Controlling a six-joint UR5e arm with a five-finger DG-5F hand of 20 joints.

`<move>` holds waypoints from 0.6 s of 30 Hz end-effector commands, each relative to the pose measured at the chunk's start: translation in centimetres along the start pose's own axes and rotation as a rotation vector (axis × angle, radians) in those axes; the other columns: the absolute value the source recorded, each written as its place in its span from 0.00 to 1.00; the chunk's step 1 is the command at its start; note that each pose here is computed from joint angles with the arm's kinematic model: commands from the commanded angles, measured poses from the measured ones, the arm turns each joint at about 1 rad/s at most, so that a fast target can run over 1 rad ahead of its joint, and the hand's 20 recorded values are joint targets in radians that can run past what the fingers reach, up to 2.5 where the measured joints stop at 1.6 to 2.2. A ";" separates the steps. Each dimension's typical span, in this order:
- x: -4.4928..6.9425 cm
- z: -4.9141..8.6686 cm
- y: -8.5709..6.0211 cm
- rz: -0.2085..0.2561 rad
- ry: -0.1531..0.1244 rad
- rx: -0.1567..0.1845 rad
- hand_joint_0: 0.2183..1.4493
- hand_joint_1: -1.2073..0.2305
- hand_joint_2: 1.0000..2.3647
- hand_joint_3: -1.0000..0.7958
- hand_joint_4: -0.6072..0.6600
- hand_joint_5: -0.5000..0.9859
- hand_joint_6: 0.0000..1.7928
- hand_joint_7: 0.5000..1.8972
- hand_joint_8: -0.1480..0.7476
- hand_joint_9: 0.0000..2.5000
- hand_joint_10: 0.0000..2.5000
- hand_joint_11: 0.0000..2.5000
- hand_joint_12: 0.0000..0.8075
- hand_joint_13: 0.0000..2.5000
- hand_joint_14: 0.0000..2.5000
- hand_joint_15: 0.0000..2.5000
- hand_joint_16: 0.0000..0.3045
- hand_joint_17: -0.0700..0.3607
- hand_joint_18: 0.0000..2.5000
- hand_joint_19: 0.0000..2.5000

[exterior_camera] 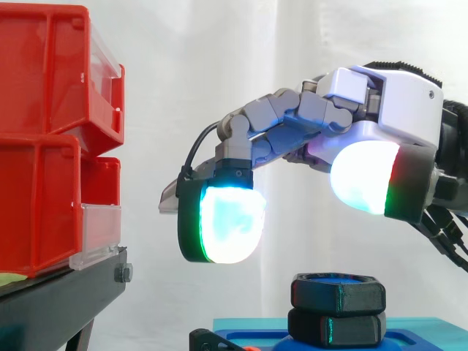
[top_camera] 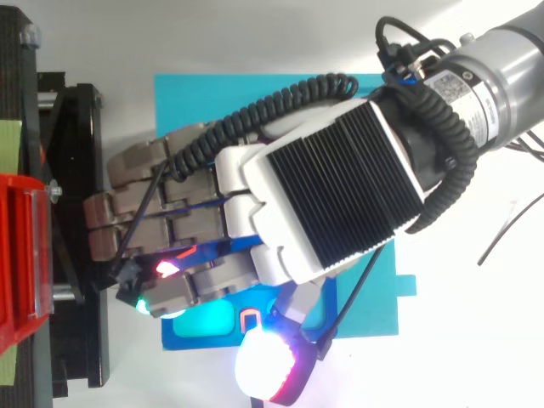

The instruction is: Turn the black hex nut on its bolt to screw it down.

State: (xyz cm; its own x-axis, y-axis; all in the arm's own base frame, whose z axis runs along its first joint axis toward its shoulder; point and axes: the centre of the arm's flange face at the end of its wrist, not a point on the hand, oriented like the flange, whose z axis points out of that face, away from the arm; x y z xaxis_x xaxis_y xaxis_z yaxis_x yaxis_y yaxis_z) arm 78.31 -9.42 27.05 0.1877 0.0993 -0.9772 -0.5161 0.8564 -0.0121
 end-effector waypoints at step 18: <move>1.5 0.5 2.1 0.038 0.059 0.002 0.21 0.64 0.00 0.28 0.66 0.26 0.41 0.38 0.52 0.27 0.00 0.09 0.45 0.25 0.00 0.11 0.18 0.45 0.24 0.14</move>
State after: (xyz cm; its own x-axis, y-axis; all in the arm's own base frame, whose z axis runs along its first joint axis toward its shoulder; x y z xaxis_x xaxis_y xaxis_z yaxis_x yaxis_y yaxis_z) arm 77.98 -7.20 25.78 0.1255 0.1014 -0.9869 -0.5205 0.8536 0.0215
